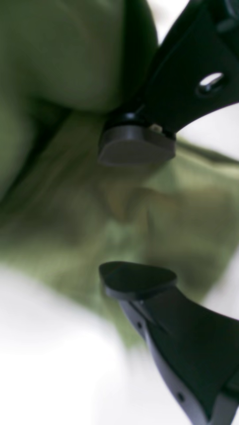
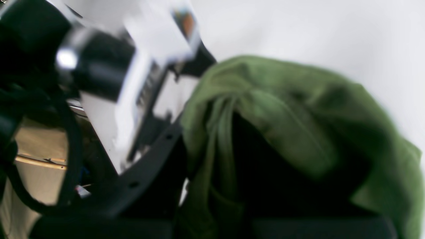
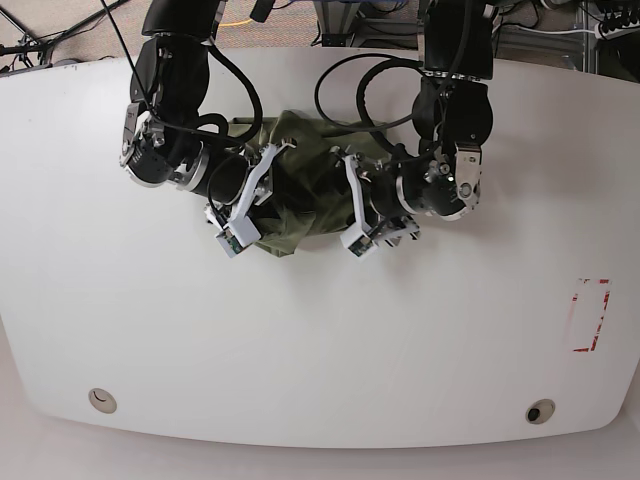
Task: Fold the T-shirt properly
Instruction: 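Grasp both ends of the green strip and push them together, then lift the bunched shirt with both grippers and fold it over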
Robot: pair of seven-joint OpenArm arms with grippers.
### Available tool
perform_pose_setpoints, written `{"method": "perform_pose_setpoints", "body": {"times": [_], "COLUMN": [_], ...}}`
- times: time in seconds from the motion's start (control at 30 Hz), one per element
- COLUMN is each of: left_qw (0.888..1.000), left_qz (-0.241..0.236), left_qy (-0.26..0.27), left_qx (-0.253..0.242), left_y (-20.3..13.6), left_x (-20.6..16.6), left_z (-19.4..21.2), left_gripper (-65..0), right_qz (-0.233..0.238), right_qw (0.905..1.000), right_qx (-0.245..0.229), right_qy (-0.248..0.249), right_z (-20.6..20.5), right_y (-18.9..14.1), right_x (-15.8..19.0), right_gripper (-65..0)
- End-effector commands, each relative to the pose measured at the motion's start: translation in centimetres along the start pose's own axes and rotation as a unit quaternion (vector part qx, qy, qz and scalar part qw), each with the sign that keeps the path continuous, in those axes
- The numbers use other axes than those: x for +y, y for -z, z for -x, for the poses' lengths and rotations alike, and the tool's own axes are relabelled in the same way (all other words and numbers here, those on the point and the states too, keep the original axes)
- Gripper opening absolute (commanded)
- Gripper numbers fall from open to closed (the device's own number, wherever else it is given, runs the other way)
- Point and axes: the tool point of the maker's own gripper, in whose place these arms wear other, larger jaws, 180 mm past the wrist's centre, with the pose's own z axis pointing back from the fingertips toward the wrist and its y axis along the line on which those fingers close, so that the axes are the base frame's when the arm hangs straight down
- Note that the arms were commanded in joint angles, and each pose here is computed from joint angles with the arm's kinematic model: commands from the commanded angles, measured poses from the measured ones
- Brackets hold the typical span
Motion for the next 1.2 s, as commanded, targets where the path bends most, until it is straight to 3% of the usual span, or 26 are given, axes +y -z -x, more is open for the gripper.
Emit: {"method": "perform_pose_setpoints", "body": {"times": [0.0,0.1,0.2,0.37,0.6,0.67,0.77,0.8,1.03,1.17], "left_qw": [0.998,0.995,0.995,0.997,0.998,0.997,0.996,0.997,0.996,0.996], "left_qz": [-0.027,-0.066,-0.083,-0.06,-0.034,-0.025,-0.011,-0.004,0.018,0.018], "left_qy": [0.002,-0.002,-0.011,-0.035,-0.056,-0.069,-0.083,-0.083,-0.081,-0.082], "left_qx": [-0.048,-0.074,-0.055,-0.023,-0.013,-0.003,-0.006,-0.006,-0.013,-0.011], "left_y": [-1.9,-4.4,-5.3,-5.3,-4.8,-4.1,-2.7,-2.2,-0.9,-0.9], "left_x": [1.4,3.0,4.1,3.1,2.0,1.8,2.2,2.0,1.1,1.0], "left_z": [-2.5,-3.1,-0.9,3.4,5.2,6.1,6.0,6.0,5.8,5.9], "left_gripper": [-23.7,-23.6,-23.6,-23.6,-24.7,-30.4,-53.6,-58.5,-59.0,-59.0], "right_qz": [-0.007,-0.007,-0.008,-0.006,-0.006,-0.006,-0.008,-0.008,-0.046,-0.044], "right_qw": [0.9995,0.9994,0.9994,0.9994,0.9995,0.9995,0.9996,0.9996,0.9983,0.9977], "right_qx": [-0.02,-0.008,-0.007,-0.006,-0.005,-0.005,-0.003,-0.001,-0.004,0.003], "right_qy": [-0.024,-0.031,-0.032,-0.032,-0.032,-0.031,-0.028,-0.026,-0.036,-0.051], "right_z": [-1.7,-1.3,-1.2,-1.2,-1.1,-1.1,-1.0,-0.8,-0.9,-0.7], "right_y": [0.3,0.6,0.7,0.7,0.7,0.7,0.8,0.9,2.5,3.7], "right_x": [0.6,0.9,0.9,0.9,0.9,0.9,0.9,0.8,3.1,4.1], "right_gripper": [-65.0,-65.0,-65.0,-65.0,-65.0,-65.0,-65.0,-65.0,-65.0,-65.0]}}
